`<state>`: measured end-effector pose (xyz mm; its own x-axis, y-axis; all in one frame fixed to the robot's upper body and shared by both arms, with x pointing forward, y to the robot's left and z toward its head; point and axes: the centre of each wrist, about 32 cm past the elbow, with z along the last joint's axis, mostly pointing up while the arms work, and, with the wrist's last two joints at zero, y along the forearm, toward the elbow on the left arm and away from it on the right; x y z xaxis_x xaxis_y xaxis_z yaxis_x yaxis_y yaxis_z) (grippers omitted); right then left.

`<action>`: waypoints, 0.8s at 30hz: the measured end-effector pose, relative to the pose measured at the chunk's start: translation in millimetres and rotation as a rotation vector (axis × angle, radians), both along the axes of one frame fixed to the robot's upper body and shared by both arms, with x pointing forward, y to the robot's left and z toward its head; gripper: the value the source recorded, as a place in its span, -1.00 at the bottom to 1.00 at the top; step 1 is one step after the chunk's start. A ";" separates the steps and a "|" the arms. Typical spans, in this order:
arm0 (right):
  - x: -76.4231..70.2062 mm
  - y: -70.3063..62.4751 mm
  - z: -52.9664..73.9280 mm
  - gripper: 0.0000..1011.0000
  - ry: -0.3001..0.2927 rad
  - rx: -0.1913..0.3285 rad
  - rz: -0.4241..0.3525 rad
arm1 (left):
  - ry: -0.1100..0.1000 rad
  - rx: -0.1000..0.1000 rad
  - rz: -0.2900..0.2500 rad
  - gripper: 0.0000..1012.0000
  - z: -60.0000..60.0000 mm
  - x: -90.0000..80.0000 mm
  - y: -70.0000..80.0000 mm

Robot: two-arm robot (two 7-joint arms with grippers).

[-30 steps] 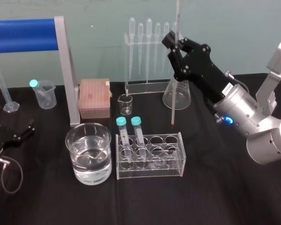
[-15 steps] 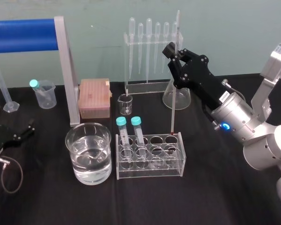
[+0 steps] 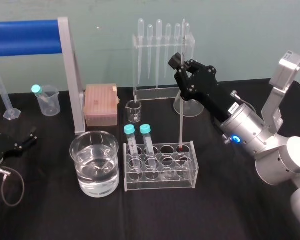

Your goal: Hold the thermometer with one hand and immerse one end into the beaker, then reinsert it into the test tube rack.

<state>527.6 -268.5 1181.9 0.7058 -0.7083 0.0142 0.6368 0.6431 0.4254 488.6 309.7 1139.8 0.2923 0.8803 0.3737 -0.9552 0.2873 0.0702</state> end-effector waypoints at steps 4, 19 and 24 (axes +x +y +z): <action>0.2 -0.1 -4.1 -0.89 0.015 -0.003 0.000 | 0.000 0.000 0.000 0.99 0.0 0.0 0.0; 5.6 2.5 -18.4 -0.89 0.058 0.002 0.011 | 0.000 0.000 0.000 0.99 0.0 0.0 0.0; 5.3 2.7 -22.0 -0.89 0.075 0.002 0.011 | 0.000 0.000 0.000 0.99 0.0 0.0 0.0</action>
